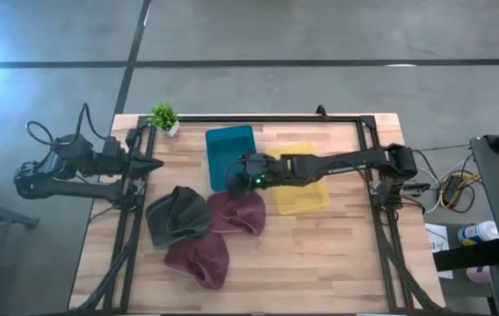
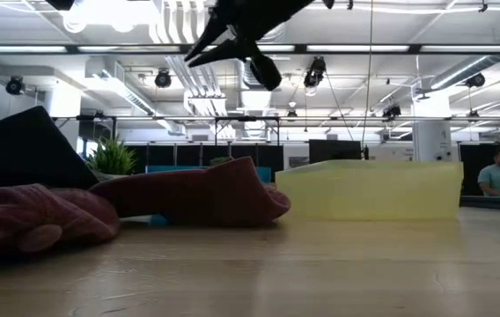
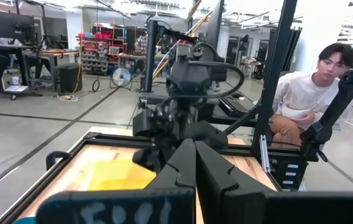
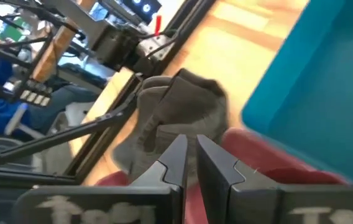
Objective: Pick & Place hat
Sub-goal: Put the top red cap into the yellow bin
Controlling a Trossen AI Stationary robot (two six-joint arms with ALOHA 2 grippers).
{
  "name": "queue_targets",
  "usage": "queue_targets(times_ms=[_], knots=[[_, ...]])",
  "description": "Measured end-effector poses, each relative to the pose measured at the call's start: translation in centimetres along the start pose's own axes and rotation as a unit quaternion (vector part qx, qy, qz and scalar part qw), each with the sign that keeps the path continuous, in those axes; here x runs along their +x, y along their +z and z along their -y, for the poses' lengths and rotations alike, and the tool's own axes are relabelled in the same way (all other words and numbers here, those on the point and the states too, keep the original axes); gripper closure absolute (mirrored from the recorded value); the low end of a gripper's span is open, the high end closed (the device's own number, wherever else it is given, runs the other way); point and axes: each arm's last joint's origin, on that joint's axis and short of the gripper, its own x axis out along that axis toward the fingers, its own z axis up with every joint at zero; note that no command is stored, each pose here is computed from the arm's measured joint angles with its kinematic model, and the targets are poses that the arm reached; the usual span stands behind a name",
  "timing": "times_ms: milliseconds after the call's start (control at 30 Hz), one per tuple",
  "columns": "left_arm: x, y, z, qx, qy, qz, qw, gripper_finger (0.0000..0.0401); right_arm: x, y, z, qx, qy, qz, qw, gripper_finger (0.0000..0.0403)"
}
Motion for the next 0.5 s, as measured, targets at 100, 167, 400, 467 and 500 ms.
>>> queue_targets(times_ms=[100,167,400,467,500], knots=[[0.0,0.0,0.0,0.000,0.000,0.000,1.000,0.0401,0.0,-0.1,-0.8,0.005,0.017,-0.009,1.000,0.0374],[0.0,0.0,0.0,0.000,0.000,0.000,1.000,0.0401,0.0,-0.2,-1.1,0.003,0.021,-0.010,1.000,0.0374],[0.0,0.0,0.0,0.000,0.000,0.000,1.000,0.0401,-2.2,1.0,-2.2,-0.026,-0.002,0.030,0.999,0.0374],[0.0,0.0,0.0,0.000,0.000,-0.001,1.000,0.0401,-3.1,1.4,-2.6,-0.041,-0.006,0.031,0.999,0.0374],[0.0,0.0,0.0,0.000,0.000,-0.001,1.000,0.0401,-3.5,1.5,-2.5,-0.052,-0.015,0.027,0.998,0.0374]])
